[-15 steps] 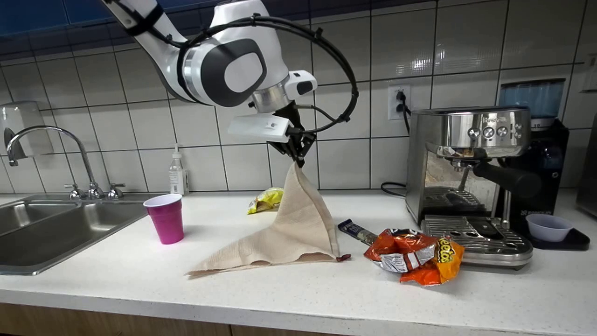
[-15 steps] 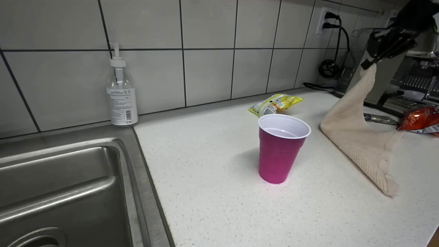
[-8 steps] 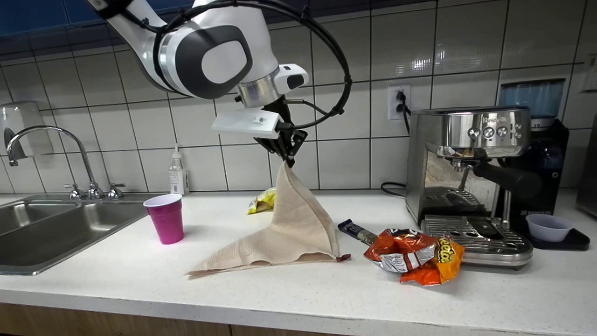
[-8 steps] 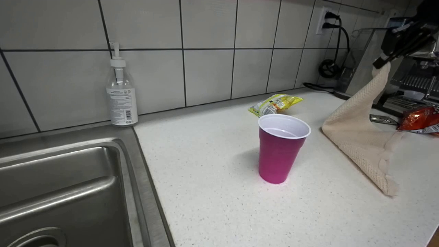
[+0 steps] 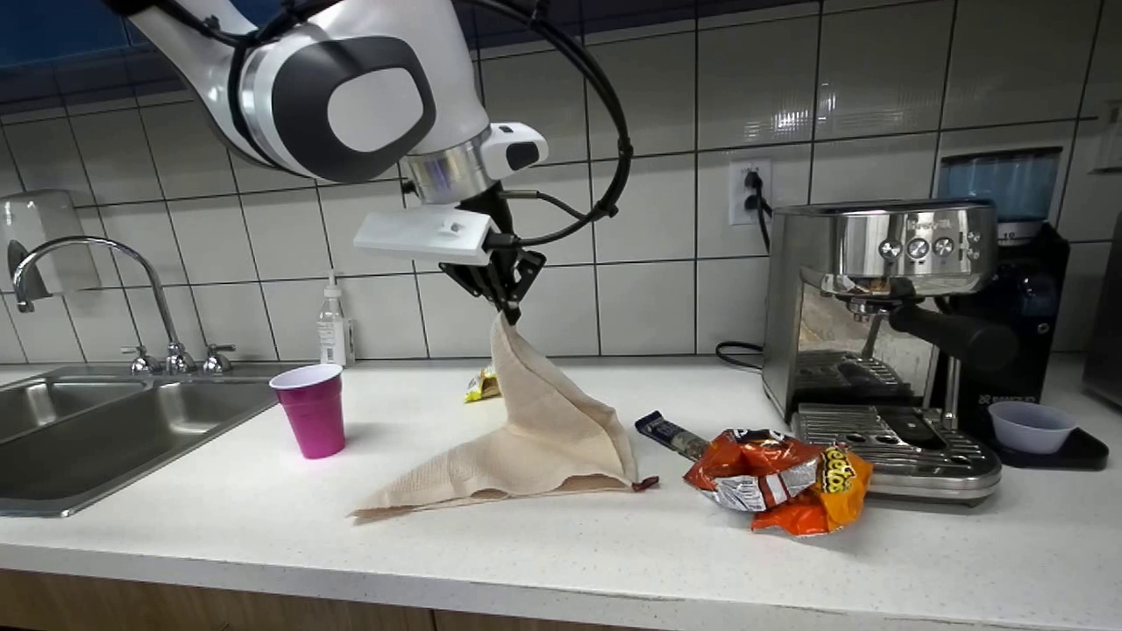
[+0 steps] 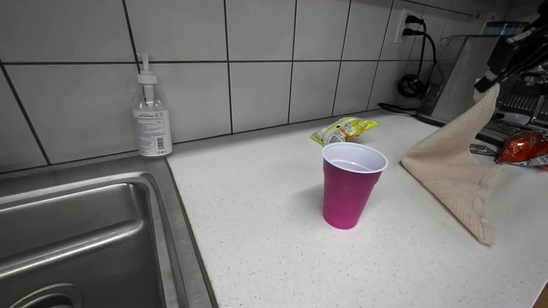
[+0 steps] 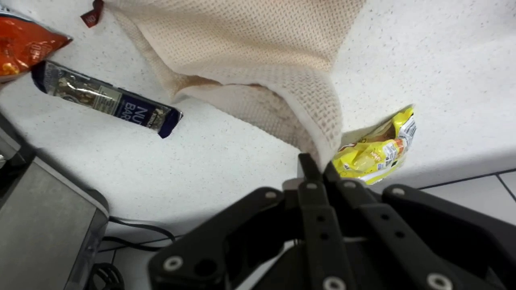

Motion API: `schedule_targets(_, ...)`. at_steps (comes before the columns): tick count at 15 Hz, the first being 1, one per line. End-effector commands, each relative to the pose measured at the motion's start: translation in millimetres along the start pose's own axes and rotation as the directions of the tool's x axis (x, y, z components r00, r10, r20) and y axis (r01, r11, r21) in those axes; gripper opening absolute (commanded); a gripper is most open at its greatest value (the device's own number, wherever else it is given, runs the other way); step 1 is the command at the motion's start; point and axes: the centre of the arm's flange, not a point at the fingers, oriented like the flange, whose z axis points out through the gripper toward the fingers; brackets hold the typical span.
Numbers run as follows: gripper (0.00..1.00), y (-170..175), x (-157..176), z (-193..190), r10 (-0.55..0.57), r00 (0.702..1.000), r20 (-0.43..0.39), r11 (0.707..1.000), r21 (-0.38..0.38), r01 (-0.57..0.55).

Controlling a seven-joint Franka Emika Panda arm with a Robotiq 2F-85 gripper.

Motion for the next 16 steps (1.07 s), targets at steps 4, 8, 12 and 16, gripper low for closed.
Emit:
schedule_targets(4,0.01,-29.7,-21.0,1.4,-0.063,0.997,0.035,0.998,0.034,0.062)
schedule_targets(8,0.01,-43.5,-24.7,5.8,-0.096,0.994,0.056,0.994,0.051,0.093)
schedule_targets(12,0.01,-53.1,-31.5,9.0,-0.129,0.989,0.068,0.990,0.058,0.125)
schedule_targets(16,0.01,-60.5,-42.6,13.6,-0.167,0.982,0.087,0.985,0.059,0.162)
